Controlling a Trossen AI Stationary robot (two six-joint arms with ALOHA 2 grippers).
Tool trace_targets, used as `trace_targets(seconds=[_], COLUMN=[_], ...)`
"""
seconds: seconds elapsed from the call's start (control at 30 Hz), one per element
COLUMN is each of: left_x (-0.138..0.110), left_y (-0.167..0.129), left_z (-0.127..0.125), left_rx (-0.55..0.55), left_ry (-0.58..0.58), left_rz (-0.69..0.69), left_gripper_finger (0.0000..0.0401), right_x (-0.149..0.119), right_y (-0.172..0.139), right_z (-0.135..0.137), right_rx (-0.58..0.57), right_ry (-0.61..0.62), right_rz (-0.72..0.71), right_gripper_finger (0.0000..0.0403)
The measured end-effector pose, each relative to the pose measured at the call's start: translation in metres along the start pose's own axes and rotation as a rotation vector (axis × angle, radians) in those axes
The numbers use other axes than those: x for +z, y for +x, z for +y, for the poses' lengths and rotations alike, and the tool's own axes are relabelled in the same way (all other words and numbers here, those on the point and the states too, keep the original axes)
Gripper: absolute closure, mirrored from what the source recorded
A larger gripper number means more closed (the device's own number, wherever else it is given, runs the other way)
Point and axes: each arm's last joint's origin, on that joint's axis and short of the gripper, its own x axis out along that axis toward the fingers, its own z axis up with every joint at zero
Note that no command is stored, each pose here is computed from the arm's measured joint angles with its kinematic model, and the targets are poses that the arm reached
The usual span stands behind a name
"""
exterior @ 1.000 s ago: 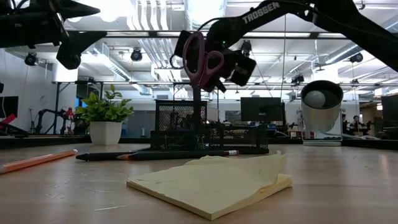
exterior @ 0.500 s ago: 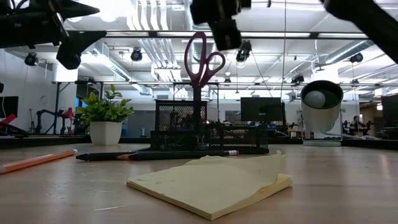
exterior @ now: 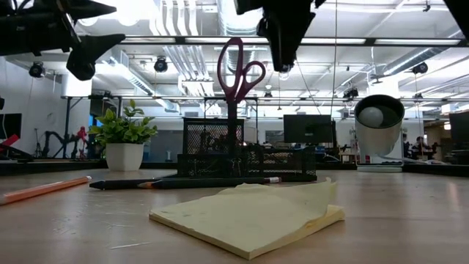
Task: Pick and place office supplies into organizer
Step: Put the purple scissor into the black desk organizer
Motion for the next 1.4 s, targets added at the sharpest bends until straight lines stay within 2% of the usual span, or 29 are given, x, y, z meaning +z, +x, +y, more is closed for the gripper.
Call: trace_targets(seconds=[0.13, 0.3, 0.47, 0.6, 0.77, 0.83, 1.03, 1.1, 1.23, 1.4], left_x=[0.000, -0.001, -0.001, -0.002, -0.001, -0.002, -0.002, -0.002, -0.002, -0.001], left_y=[0.000, 0.000, 0.000, 0.000, 0.000, 0.000, 0.000, 0.000, 0.000, 0.000], left_z=[0.000, 0.000, 0.000, 0.001, 0.001, 0.001, 0.001, 0.001, 0.002, 0.002], left_rx=[0.001, 0.002, 0.002, 0.003, 0.006, 0.011, 0.015, 0.016, 0.031, 0.035], left_ry=[0.001, 0.002, 0.001, 0.002, 0.001, 0.003, 0.004, 0.004, 0.004, 0.002], left_rz=[0.001, 0.004, 0.004, 0.006, 0.003, 0.006, 0.005, 0.005, -0.001, -0.008], left_gripper_finger=[0.0166, 0.0166, 0.0166, 0.0166, 0.0166, 0.0166, 0.0166, 0.0166, 0.0166, 0.0166], right_x=[0.004, 0.013, 0.013, 0.016, 0.021, 0.023, 0.023, 0.026, 0.043, 0.053], right_y=[0.005, 0.012, 0.029, 0.035, 0.019, 0.015, 0.026, 0.035, 0.045, 0.039], right_z=[0.015, 0.016, 0.009, 0.002, -0.016, -0.027, -0.062, -0.068, -0.068, -0.068], right_rx=[-0.025, -0.016, -0.019, -0.014, -0.008, 0.009, 0.170, 0.172, 0.164, 0.165], right_ry=[0.077, 0.209, 0.271, 0.291, 0.296, 0.319, 0.444, 0.434, 0.363, 0.342], right_rz=[-0.062, -0.138, -0.106, -0.106, -0.176, -0.205, -0.192, -0.192, -0.279, -0.336], right_gripper_finger=[0.0202, 0.0202, 0.0217, 0.0265, 0.0358, 0.0381, 0.0370, 0.0364, 0.0360, 0.0351])
